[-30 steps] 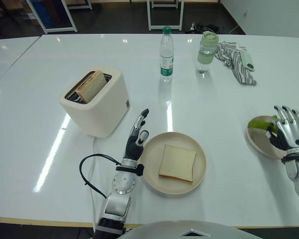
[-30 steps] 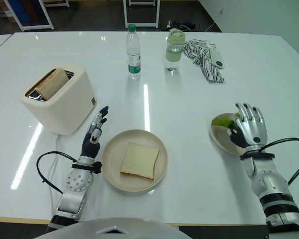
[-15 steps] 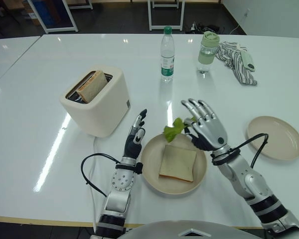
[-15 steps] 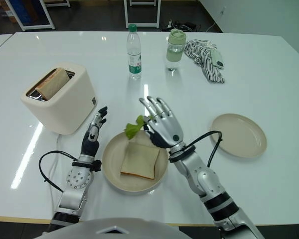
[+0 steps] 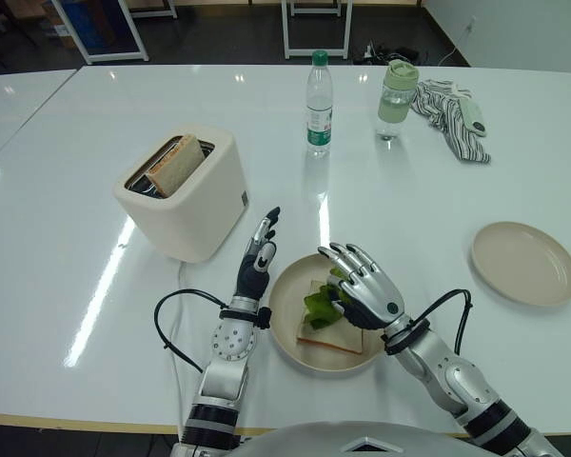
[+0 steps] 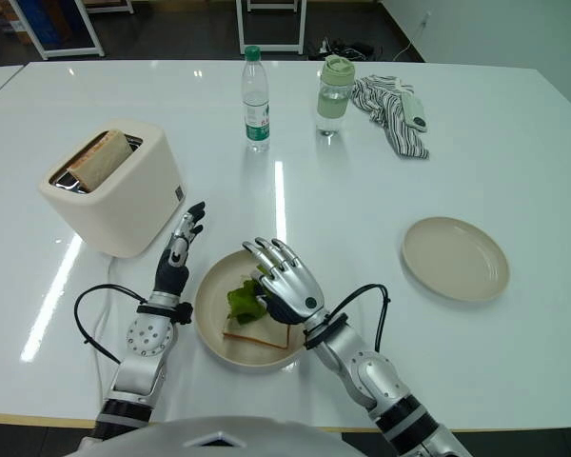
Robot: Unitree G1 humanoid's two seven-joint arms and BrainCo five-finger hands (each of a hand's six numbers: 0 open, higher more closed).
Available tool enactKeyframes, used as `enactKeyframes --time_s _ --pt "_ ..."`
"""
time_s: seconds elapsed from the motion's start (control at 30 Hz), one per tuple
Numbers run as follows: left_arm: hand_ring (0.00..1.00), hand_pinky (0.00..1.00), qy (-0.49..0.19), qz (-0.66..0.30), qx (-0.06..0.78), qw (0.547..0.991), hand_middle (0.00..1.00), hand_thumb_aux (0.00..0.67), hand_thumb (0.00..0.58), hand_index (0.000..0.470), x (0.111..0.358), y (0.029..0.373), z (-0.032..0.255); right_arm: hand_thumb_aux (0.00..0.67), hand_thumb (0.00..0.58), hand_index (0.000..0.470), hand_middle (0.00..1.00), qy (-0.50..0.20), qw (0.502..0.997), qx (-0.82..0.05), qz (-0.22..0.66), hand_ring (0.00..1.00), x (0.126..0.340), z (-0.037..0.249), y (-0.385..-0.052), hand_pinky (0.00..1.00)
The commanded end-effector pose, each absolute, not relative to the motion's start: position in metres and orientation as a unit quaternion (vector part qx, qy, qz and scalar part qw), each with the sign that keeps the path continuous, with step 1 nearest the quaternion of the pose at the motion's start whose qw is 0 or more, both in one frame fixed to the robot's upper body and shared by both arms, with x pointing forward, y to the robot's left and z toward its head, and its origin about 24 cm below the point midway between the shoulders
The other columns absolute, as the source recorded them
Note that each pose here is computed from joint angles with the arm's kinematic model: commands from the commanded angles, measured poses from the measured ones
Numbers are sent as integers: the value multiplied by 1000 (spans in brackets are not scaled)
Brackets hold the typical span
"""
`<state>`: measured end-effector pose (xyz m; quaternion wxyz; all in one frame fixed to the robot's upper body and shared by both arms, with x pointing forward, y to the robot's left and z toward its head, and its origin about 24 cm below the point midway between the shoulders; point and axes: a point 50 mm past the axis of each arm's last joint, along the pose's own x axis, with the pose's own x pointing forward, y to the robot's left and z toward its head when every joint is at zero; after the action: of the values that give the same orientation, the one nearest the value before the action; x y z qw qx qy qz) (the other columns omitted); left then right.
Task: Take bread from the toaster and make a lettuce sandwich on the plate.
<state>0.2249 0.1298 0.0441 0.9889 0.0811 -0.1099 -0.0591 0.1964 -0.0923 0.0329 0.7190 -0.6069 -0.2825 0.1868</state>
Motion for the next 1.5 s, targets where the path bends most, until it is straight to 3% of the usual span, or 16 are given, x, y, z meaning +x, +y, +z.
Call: enactKeyframes --time_s 0.03,0.3,0.57,0.7,1.03,1.5 --pt "0 0 -102 -57 84 990 0 0 0 0 224 131 39 670 580 470 0 -272 719 -617 170 0 210 37 -104 0" --pt "0 0 -98 -62 86 990 0 0 0 0 225 128 35 670 580 470 0 -303 728 -608 95 0 252 71 -107 0" --pt "0 0 -94 -64 84 990 0 0 0 0 223 124 32 670 580 470 0 -318 726 -603 89 0 264 82 -102 0" --pt "0 0 -92 -63 85 990 0 0 0 0 221 125 30 670 580 470 0 -300 732 -601 116 0 252 65 -102 0" --pt "0 0 -94 -60 87 990 0 0 0 0 221 127 32 670 580 470 0 -242 756 -572 207 0 188 20 -94 0" --pt "0 0 -86 -60 91 990 0 0 0 0 220 127 28 670 580 470 0 -253 758 -568 196 0 172 35 -96 0"
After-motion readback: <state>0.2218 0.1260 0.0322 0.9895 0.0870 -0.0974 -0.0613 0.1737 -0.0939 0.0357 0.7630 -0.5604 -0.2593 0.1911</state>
